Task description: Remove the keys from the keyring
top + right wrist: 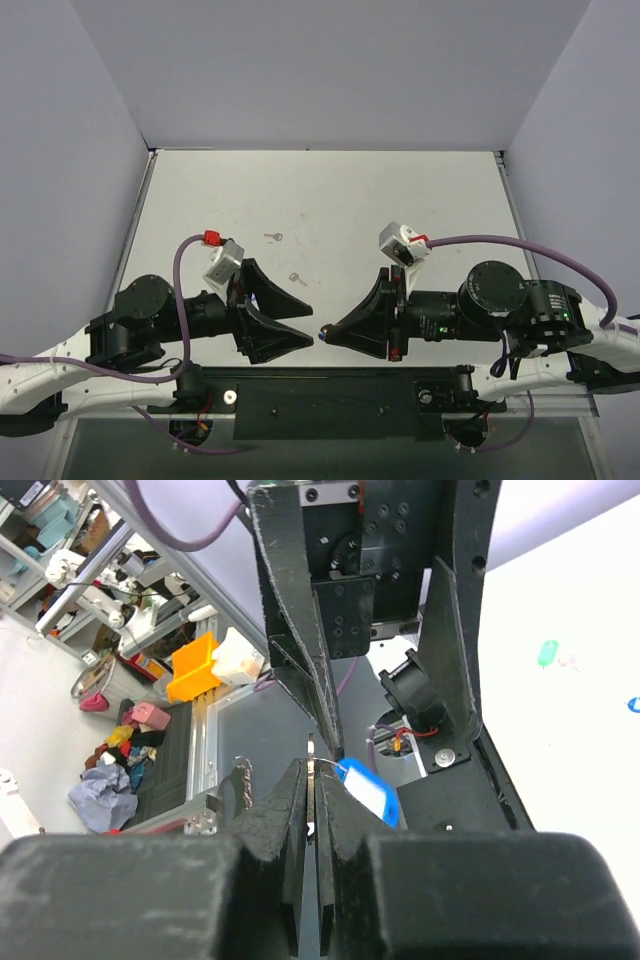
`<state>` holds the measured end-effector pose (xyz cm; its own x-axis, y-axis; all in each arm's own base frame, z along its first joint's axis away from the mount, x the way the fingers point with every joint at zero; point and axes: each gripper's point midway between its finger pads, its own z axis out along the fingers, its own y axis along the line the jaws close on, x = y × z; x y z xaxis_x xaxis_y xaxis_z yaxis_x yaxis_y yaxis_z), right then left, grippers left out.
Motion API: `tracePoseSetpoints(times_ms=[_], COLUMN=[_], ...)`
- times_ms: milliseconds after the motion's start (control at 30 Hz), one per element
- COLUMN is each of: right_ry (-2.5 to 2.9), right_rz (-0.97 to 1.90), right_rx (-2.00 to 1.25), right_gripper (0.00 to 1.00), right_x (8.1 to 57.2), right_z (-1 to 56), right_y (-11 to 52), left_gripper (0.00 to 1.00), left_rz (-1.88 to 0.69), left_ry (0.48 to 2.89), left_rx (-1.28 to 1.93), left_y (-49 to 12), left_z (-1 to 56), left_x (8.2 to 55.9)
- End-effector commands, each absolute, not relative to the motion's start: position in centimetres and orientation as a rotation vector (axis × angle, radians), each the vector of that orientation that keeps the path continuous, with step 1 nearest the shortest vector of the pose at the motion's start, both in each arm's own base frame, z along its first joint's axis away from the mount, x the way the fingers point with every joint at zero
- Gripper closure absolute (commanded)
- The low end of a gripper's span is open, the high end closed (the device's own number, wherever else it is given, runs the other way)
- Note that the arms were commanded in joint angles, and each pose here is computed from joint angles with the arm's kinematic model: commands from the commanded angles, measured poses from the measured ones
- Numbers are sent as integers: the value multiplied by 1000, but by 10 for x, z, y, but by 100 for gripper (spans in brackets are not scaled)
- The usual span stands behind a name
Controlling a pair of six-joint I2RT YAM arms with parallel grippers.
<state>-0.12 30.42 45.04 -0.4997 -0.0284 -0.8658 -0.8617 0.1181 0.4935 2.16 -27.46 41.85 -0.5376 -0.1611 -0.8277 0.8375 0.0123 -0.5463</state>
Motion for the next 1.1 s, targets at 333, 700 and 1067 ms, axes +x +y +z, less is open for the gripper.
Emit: tracePoseSetpoints(times_ms=[333, 700, 1067], right_ry=[1913, 1971, 1981], right_rz=[1254, 1216, 1250], right_rx=[-511, -431, -463], right_gripper=[100, 100, 100], right_x=[53, 62, 55], right_z=[421, 411, 409], right_y=[300, 291, 294], left_gripper=[24, 30, 32], left_rz=[-1196, -1151, -1127], left_ry=[1387, 1293, 1236], left_rx=[835, 845, 889], left_y=[-277, -280, -293], left_z=[412, 429, 433], left_x=[58, 61, 57])
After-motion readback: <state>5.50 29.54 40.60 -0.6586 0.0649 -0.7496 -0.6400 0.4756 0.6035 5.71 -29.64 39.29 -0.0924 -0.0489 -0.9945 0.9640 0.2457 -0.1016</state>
